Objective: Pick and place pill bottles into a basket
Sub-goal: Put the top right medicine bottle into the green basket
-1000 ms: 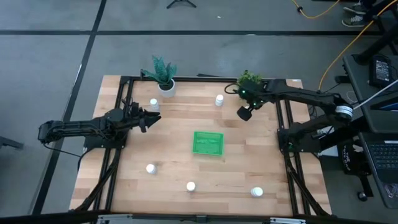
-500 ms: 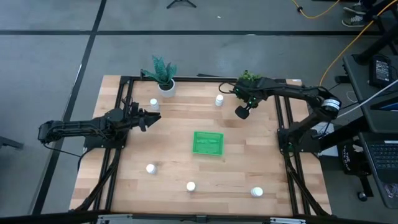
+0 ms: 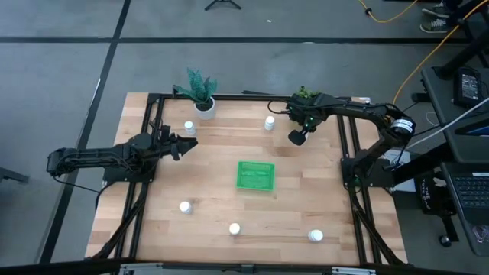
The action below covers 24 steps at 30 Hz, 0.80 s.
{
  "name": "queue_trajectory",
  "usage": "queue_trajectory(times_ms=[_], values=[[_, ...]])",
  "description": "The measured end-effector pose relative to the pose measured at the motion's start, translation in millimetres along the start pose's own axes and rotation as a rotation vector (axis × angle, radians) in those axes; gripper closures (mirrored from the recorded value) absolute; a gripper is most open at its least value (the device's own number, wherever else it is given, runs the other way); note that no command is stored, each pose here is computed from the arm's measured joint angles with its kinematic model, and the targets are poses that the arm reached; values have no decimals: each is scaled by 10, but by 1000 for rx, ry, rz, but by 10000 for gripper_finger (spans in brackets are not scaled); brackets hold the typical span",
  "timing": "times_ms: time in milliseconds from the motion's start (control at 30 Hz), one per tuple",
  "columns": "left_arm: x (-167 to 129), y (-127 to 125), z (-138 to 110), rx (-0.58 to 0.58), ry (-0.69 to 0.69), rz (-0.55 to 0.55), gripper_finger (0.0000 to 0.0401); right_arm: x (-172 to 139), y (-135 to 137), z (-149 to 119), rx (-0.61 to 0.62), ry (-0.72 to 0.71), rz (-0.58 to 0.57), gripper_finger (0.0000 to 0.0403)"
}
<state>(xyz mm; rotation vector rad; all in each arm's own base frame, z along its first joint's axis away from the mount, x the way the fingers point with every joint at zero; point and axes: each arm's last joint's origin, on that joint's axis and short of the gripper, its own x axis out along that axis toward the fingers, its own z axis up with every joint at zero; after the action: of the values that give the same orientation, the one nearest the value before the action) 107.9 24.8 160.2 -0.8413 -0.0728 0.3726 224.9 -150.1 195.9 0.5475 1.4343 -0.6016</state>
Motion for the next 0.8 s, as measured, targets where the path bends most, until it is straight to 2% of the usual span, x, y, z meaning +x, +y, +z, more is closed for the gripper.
queue_trajectory(times_ms=[633, 800], values=[[0, 2, 2, 0, -7, 6, 189, -4, 10, -28, 24, 32, 44, 247], [0, 2, 2, 0, -7, 6, 189, -6, 26, -31, 19, 33, 49, 255]])
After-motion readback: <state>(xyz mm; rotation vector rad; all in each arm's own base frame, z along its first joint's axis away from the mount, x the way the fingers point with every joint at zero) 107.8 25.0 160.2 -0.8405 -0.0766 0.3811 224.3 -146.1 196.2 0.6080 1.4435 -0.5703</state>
